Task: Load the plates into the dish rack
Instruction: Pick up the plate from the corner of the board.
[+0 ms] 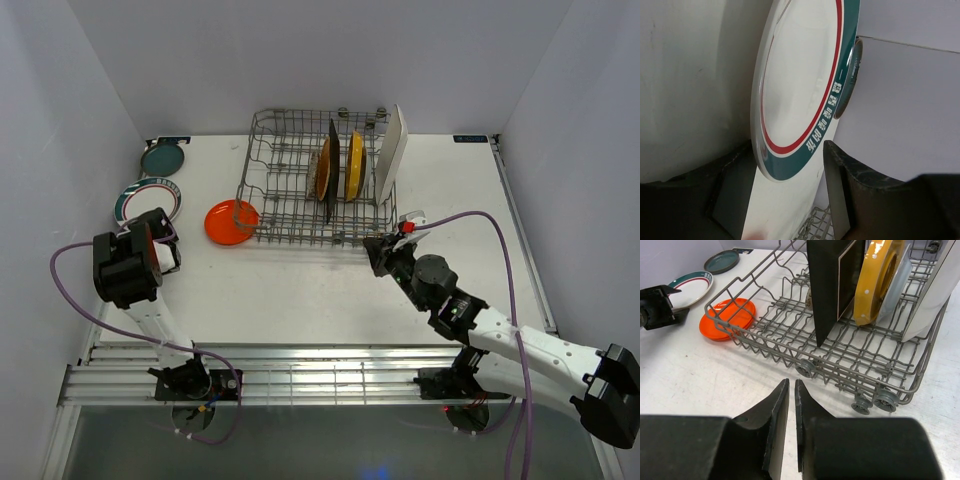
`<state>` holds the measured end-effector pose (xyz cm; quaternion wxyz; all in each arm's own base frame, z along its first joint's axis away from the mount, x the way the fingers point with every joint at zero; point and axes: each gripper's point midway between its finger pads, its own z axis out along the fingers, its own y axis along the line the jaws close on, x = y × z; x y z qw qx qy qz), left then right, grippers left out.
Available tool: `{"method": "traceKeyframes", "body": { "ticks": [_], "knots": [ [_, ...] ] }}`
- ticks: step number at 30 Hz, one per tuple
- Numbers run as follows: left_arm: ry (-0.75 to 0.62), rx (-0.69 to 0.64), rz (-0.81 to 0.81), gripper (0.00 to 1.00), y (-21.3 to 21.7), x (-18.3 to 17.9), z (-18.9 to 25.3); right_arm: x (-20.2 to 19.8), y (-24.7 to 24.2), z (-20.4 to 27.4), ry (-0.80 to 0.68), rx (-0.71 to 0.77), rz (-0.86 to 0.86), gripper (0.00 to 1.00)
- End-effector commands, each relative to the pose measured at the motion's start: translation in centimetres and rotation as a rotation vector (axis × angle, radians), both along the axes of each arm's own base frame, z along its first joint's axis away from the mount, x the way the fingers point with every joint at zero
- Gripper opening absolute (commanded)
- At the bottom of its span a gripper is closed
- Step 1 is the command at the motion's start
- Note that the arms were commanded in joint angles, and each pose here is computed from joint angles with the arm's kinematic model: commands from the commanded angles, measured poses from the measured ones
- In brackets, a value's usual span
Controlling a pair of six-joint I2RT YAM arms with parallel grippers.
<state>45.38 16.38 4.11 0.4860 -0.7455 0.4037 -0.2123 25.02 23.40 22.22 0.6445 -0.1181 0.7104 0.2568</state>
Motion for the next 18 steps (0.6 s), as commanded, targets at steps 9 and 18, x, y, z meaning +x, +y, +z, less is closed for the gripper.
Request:
{"method": "traceKeyframes", "body": {
  "ticks": [9,18],
  "knots": [
    [0.074,0.014,0.025,0.42,1.0,0.2,-2.5,0.2,0.6,1.2,-0.026,0.052,0.007,0.15],
    [0.059,-0.003,0.005,0.14,0.6,0.5,-3.2,0.3,1.0,1.1,-0.018,0.050,0.018,0.15]
  ]
}}
